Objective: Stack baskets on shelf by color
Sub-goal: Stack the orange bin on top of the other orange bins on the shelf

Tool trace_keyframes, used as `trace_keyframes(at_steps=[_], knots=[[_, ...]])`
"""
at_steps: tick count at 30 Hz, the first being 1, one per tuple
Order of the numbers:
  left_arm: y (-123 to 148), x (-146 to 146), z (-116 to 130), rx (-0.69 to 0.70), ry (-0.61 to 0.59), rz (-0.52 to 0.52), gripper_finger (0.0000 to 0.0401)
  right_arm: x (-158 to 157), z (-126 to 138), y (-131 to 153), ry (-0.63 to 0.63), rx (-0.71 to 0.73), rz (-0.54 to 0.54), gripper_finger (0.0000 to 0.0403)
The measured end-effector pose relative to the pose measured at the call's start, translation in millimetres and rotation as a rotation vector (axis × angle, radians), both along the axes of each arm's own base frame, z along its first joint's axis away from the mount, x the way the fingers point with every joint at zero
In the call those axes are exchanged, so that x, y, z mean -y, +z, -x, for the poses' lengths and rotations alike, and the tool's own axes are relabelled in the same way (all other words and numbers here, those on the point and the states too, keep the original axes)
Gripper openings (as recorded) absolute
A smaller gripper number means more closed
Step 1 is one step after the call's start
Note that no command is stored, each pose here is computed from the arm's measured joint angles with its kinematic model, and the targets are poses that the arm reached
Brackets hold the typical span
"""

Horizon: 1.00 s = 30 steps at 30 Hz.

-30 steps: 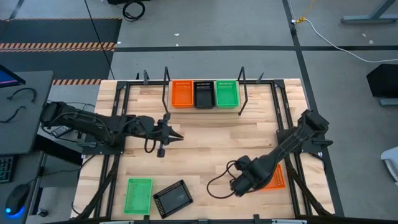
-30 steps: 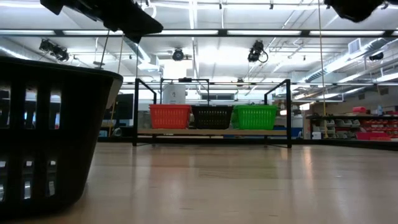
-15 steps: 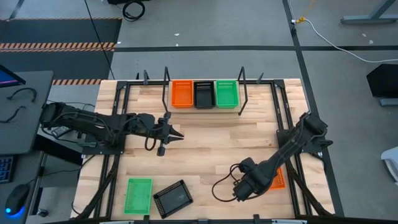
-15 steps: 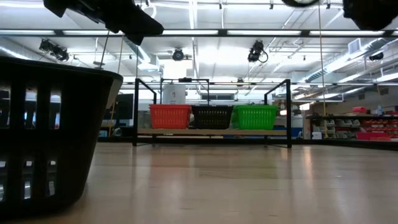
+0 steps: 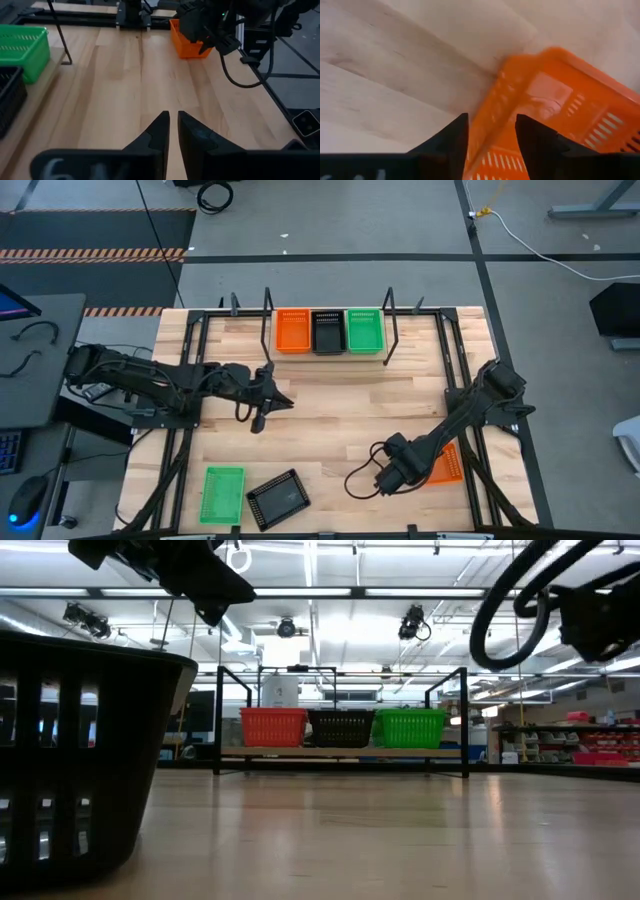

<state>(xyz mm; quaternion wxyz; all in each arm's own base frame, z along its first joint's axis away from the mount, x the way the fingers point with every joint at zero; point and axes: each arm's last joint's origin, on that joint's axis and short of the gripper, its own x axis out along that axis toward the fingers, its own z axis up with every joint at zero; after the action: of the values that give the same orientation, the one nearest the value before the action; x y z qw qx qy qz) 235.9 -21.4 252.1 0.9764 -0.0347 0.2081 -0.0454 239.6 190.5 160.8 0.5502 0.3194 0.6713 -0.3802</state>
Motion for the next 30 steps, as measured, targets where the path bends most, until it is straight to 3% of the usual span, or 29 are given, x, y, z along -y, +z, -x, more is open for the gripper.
trace_keyframes(at_steps=[4, 11, 19, 30], knots=[[-1.2, 5.0, 1.0, -0.014, -0.016, 0.007, 0.0039, 1.5, -2.8, -8.3, 0.06, 0.045, -0.038, 0.0124], [-1.1, 14.5, 2.3, -0.013, -0.007, 0.012, 0.0039, 10.5, -19.1, -8.3, 0.25, 0.121, -0.117, 0.0011], [-3.0, 25.8, 5.3, -0.033, 0.037, 0.02, 0.0037, 25.1, -56.0, 16.9, 0.492, 0.308, -0.075, 0.0006], [-3.5, 40.5, 10.0, -0.024, 0.119, -0.006, 0.0019, 82.8, -105.0, 90.8, 0.973, 0.353, 0.177, 0.0002]])
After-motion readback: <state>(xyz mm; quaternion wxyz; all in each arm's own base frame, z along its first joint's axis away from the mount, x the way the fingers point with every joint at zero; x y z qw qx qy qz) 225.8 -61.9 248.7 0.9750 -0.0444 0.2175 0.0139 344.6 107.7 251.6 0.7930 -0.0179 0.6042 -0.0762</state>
